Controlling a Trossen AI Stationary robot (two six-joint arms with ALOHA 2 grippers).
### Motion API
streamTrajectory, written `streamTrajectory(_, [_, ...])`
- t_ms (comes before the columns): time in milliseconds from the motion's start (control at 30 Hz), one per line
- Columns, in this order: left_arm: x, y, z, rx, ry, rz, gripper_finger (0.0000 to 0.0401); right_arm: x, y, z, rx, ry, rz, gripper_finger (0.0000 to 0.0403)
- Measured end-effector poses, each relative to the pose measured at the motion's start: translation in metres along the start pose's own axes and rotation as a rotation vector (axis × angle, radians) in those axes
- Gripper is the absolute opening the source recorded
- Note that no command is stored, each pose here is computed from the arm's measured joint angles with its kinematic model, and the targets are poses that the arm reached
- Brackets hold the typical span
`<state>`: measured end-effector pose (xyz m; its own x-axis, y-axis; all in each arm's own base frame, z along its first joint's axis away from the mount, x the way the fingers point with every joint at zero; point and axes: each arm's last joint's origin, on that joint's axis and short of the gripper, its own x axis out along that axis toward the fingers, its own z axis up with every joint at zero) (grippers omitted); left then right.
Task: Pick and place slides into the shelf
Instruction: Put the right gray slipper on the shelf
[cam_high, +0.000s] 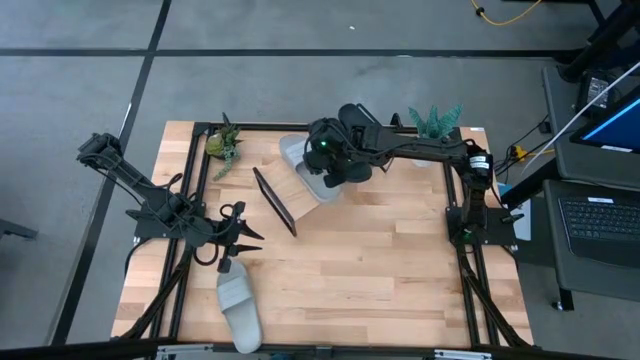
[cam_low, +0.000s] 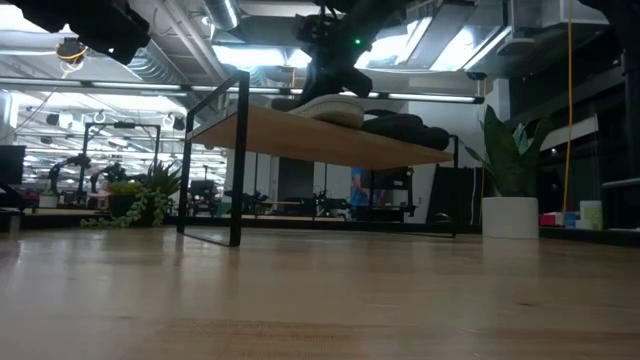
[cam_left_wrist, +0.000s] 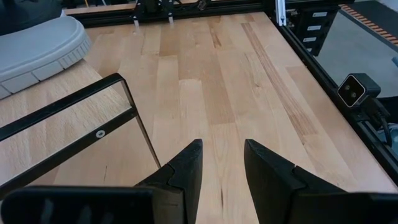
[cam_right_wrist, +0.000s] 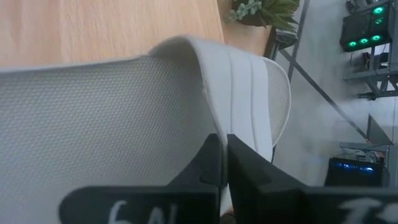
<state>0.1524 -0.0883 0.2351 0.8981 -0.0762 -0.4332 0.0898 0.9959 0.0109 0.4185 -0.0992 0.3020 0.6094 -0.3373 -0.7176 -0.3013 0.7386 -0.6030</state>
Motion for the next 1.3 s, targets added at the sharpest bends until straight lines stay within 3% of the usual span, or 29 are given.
streamTrajectory(600, [0.000,0.000,0.000,0.001,0.001,0.001,0.0110,-0.021,-0.005,-0.003,0.048,0.001,-0.013,0.0011])
streamTrajectory(1167, [0.000,0.000,0.000,-0.002,0.000,0.001,0.0110,-0.019,-0.002,-0.004,0.056,0.025,0.008,0.0011])
streamTrajectory(1300, [0.000,0.000,0.000,-0.002,0.000,0.001,0.0110,-0.019,0.000,-0.006,0.083,0.046,0.030,0.0031])
